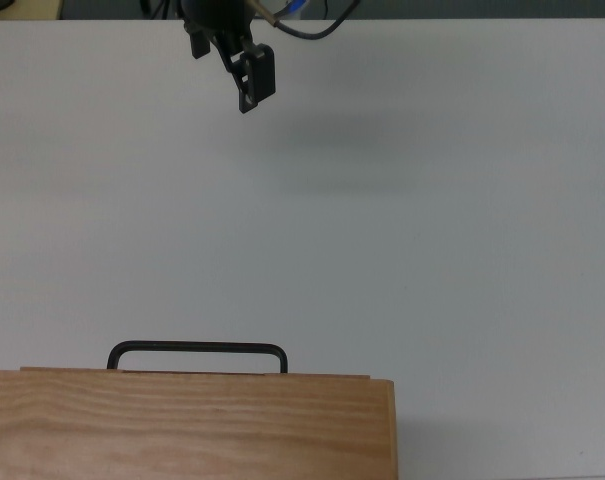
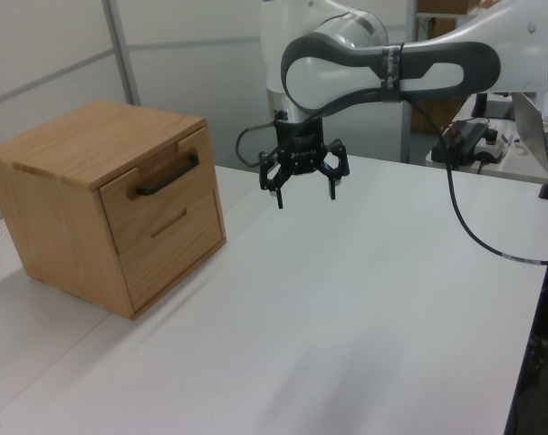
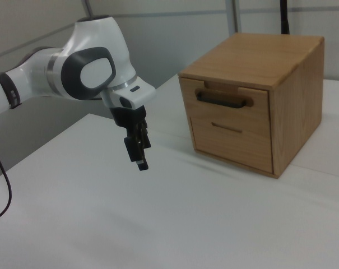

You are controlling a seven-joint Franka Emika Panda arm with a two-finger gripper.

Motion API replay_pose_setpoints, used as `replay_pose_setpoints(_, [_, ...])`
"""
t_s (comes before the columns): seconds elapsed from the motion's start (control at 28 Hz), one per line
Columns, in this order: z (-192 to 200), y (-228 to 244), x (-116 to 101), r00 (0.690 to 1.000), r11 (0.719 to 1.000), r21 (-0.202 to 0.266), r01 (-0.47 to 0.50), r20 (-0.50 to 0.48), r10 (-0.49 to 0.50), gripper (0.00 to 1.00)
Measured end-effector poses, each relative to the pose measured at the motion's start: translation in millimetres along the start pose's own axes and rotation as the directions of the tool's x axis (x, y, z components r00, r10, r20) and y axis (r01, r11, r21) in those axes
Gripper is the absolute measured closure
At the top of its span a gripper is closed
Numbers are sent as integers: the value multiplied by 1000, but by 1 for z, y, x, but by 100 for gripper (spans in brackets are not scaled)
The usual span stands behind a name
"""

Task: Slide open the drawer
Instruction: 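Open the gripper and move it toward the upper drawer's black handle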

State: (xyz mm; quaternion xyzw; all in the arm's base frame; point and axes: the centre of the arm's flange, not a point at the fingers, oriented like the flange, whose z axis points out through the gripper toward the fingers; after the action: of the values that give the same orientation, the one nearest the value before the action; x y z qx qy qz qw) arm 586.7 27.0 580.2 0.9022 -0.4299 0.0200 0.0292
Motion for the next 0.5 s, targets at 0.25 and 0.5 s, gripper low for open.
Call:
replay_pose_setpoints(0.25, [-3,-5,3,954,954,45,-298,-14,299,0])
replay_pose_setpoints(0.5, [-9,-20,13,859,846,179,-503,-10,512,0])
